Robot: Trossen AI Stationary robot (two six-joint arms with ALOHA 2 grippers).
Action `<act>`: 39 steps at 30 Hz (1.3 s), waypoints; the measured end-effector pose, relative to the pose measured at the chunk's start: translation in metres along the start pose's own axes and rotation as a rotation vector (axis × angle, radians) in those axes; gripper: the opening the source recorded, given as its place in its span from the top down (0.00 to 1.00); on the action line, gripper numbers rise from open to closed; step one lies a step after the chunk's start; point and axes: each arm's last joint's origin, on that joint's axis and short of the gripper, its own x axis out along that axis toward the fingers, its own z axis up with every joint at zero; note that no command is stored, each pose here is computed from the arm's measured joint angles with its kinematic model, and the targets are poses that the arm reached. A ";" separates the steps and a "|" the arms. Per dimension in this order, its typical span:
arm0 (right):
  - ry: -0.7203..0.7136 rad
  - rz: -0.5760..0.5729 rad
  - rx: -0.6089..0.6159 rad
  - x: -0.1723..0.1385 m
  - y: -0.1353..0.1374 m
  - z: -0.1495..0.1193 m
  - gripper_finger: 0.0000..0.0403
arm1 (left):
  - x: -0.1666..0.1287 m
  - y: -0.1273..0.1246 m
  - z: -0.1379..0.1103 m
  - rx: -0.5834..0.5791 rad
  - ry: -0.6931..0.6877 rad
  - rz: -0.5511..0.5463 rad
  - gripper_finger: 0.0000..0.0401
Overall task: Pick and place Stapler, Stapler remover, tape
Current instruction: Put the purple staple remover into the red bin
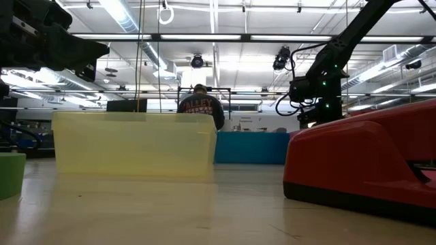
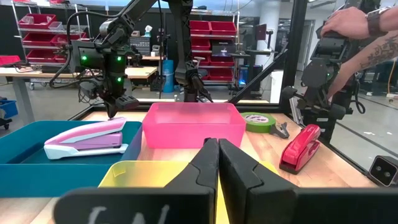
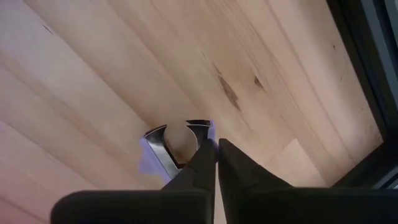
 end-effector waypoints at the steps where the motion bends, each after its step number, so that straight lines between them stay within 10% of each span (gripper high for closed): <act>1: 0.000 0.000 0.000 0.000 0.000 0.000 0.98 | 0.000 0.000 0.000 0.000 0.000 0.000 0.96; 39: -0.233 0.034 0.023 -0.076 -0.008 -0.028 1.00 | 0.000 0.000 0.000 0.000 0.001 0.000 0.96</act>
